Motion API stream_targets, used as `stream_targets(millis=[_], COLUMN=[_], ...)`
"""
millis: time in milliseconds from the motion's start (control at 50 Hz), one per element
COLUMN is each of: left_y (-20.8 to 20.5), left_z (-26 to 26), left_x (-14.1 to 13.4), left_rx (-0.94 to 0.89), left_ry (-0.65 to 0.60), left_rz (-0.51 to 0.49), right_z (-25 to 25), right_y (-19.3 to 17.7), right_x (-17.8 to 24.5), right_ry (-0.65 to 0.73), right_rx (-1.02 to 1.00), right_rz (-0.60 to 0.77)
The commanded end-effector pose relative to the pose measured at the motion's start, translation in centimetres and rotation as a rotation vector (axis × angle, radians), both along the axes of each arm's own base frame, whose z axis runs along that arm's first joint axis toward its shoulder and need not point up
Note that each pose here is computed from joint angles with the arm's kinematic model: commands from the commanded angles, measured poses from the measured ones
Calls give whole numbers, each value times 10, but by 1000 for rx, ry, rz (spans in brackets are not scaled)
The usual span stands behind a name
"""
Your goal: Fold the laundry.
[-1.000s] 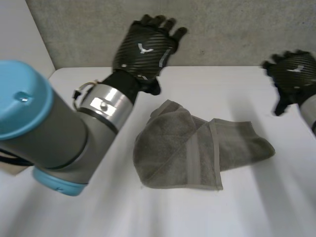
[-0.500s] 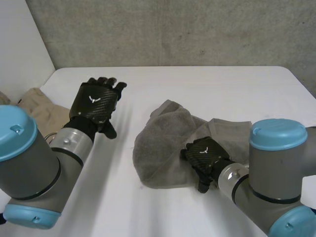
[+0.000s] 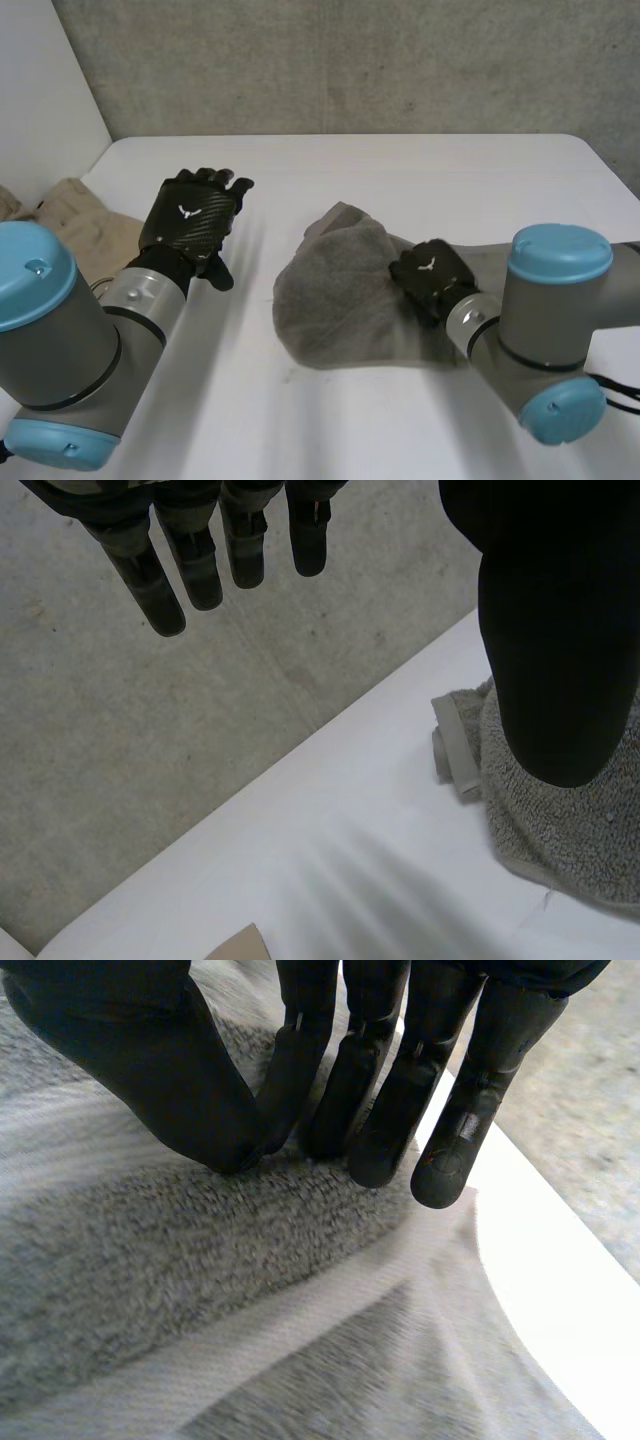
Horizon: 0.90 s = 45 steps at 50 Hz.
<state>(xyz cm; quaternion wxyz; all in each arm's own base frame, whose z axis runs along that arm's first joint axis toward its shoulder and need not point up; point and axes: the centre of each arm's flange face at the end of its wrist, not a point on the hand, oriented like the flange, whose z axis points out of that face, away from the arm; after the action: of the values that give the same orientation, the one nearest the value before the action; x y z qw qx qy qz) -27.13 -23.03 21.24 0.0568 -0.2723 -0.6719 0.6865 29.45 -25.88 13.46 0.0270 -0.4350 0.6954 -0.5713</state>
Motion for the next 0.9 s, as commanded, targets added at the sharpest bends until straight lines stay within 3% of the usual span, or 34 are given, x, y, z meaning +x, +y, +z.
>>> stream_targets(millis=[20, 180, 300, 480, 680, 900], left_y=[-3, -6, -6, -5, -6, -8], left_z=[-9, -16, -17, -17, -18, -20], left_x=[-2, -3, -3, -3, 0, -1], left_rx=[15, 31, 34, 36, 40, 44], left_ry=[-13, -22, -23, -23, -25, -25], left_rz=[-2, -2, -1, -2, 7, -3], right_z=[4, 18, 42, 29, -2, 3], right_y=[-34, -21, -8, 19, 10, -8], right_x=[-17, -28, -30, -9, 5, 12], right_ry=[19, 33, -30, -46, -24, -37], right_rx=[-42, 39, 64, 124, 146, 94], right_rz=[-69, -85, -97, 0, 20, 1])
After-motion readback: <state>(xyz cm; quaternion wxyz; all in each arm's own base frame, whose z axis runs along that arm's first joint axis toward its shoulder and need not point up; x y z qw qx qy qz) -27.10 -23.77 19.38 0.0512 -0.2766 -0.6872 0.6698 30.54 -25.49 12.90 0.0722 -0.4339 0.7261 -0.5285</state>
